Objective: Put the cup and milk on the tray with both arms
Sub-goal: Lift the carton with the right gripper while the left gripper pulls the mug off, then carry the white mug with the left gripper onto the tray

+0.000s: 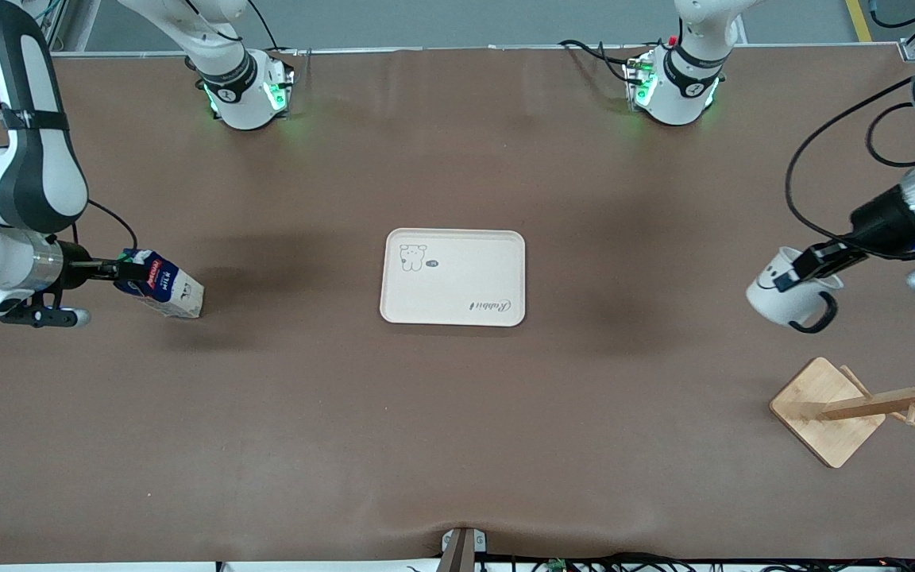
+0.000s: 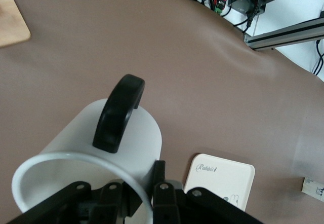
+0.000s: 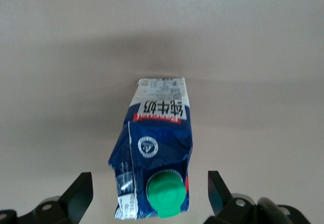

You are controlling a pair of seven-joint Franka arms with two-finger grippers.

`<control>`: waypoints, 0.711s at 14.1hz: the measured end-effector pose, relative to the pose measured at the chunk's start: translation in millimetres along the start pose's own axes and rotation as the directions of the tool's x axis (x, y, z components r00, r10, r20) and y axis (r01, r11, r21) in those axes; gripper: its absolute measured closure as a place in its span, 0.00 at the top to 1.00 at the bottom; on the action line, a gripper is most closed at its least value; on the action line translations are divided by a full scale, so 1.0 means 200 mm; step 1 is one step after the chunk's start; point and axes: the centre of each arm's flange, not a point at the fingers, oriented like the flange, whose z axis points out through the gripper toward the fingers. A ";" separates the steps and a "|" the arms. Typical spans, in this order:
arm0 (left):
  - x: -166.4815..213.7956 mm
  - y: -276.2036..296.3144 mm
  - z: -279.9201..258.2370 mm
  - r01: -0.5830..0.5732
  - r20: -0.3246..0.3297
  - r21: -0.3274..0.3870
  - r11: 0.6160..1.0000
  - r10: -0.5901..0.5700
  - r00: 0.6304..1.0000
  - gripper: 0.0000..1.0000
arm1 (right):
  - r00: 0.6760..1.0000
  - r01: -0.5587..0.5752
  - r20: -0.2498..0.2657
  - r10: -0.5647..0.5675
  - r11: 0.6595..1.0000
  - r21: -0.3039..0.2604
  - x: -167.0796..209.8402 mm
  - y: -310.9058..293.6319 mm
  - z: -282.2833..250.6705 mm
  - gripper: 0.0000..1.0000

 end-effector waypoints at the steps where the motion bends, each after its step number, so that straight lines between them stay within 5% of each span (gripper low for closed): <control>1: -0.02 0.06 0.03 0.016 0.004 0.011 1.000 -0.016 1.000 0.08 | 1.000 0.000 0.009 0.000 1.000 0.000 -0.01 0.00 0.02 1.00; 6: -0.17 0.39 0.24 0.088 0.024 0.116 0.989 -0.091 0.996 0.08 | 1.000 0.000 0.023 0.000 1.000 0.001 -0.03 0.00 0.12 1.00; 9: -0.23 0.50 0.38 0.137 0.064 0.122 0.983 -0.145 0.987 0.08 | 0.997 -0.002 -0.082 0.002 1.000 -0.006 0.00 0.01 0.18 0.97; 10: -0.24 0.53 0.43 0.160 0.078 0.129 0.979 -0.171 0.982 0.08 | 0.994 -0.005 -0.109 0.004 1.000 -0.007 0.01 0.01 0.19 0.85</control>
